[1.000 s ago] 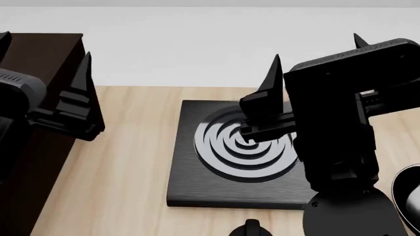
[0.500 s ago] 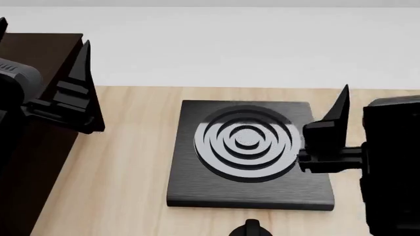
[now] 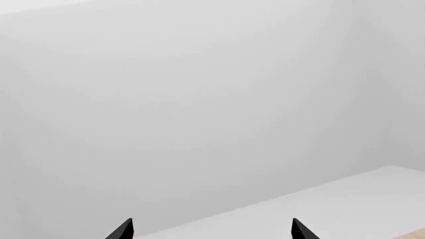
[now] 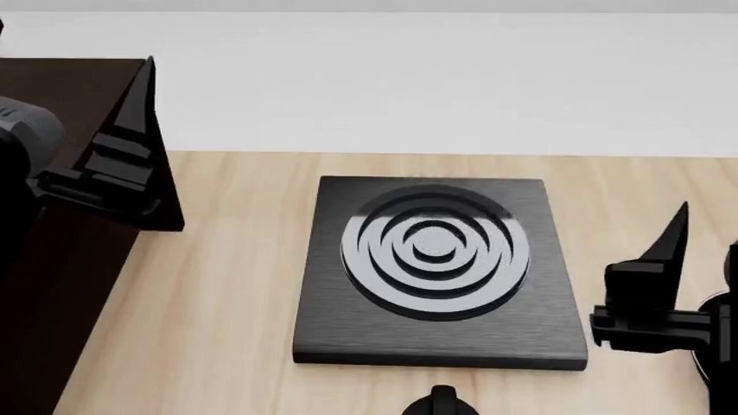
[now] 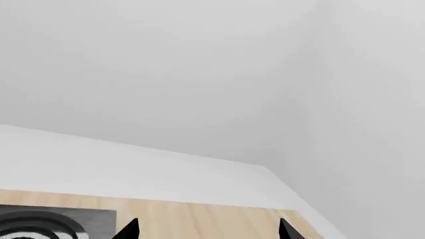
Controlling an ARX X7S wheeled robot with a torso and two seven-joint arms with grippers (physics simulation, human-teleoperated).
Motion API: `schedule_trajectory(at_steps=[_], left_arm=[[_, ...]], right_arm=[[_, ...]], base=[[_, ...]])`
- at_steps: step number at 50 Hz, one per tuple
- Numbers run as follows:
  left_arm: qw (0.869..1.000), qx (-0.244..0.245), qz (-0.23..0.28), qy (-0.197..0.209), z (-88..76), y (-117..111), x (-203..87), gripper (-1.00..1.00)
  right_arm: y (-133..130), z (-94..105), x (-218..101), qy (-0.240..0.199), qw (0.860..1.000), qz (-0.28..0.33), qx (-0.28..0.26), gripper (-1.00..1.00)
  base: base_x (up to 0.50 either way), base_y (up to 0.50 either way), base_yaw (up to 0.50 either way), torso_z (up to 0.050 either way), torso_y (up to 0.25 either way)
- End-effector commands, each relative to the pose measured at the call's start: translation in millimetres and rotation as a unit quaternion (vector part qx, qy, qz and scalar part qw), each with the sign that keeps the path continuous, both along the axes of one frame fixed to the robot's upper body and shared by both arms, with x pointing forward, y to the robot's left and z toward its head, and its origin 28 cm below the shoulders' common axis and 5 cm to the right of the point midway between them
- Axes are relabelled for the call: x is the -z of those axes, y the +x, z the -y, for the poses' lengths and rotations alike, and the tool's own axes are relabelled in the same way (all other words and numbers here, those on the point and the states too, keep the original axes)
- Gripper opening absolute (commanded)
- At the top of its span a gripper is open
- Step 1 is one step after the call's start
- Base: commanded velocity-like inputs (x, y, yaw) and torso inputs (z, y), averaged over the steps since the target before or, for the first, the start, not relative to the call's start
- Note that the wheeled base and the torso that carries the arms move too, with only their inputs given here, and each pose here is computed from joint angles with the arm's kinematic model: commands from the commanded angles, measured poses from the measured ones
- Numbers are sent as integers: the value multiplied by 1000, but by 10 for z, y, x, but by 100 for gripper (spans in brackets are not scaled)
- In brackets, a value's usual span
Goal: Put the frying pan under the cabinet shelf.
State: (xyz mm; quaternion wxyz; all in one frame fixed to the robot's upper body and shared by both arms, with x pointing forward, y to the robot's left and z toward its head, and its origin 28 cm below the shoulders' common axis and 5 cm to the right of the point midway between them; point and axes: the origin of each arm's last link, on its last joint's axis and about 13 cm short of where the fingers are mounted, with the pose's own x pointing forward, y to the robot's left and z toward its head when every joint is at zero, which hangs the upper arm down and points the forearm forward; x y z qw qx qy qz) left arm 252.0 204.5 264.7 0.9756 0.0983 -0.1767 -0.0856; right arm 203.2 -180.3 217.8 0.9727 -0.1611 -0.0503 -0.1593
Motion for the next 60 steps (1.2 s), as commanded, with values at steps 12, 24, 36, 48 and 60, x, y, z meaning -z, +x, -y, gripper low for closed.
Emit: schedule_trajectory(at_steps=[12,24,36,48,60], left_arm=[[1000,3,13,6,9,-61,-76,100],[1000,6,20,9,32,-103,-121,100],[1000,7,21,9,42,-99,-121,100],[1000,9,21,8,48,-99,-128,100],[1000,8,22,7,41,-91,-128,100]], right_arm=[[-91,252,174,18,998,-22,53,100],[-144,385,284,35,995,-41,79,100],[-227,464,343,52,992,-49,101,100],[-422,508,430,65,989,-55,125,100],[-601,476,479,68,987,-64,130,100]], base=[[0,0,0,0,0],[0,0,0,0,0],[0,0,0,0,0],[0,0,0,0,0],[0,0,0,0,0]])
